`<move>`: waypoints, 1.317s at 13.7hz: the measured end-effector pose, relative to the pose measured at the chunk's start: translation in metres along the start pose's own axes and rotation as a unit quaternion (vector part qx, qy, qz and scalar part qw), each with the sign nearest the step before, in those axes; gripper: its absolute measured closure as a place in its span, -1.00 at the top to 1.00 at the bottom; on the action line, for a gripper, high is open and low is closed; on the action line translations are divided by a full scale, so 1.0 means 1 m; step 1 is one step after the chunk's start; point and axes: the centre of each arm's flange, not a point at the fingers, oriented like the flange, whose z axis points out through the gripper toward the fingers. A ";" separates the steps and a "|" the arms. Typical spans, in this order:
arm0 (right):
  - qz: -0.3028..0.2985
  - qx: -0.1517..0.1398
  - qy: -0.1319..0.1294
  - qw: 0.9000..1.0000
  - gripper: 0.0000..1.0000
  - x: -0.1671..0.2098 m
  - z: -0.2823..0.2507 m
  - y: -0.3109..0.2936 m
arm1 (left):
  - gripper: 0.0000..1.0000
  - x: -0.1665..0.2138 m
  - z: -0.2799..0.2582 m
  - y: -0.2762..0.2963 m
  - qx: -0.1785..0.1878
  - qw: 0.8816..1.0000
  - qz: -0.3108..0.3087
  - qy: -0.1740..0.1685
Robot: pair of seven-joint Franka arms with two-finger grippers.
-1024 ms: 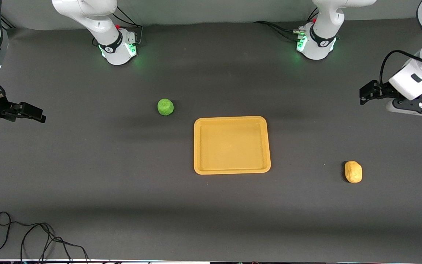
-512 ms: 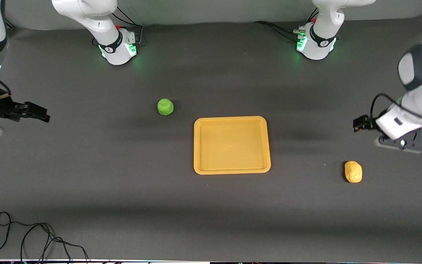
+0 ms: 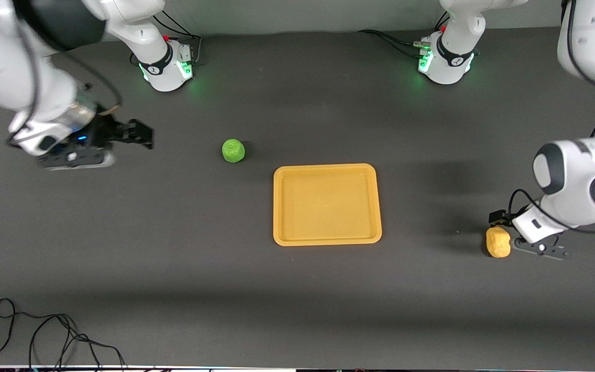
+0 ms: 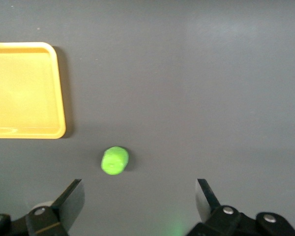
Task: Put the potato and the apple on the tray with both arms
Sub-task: 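Reach the left gripper to the potato while the right gripper approaches the apple, then grasp the yellow potato with the left gripper and carry it onto the tray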
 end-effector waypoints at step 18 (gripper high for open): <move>0.015 0.005 0.033 0.999 1.00 -0.174 0.209 -0.091 | 0.09 0.066 -0.040 0.229 -0.106 0.988 -0.112 -0.030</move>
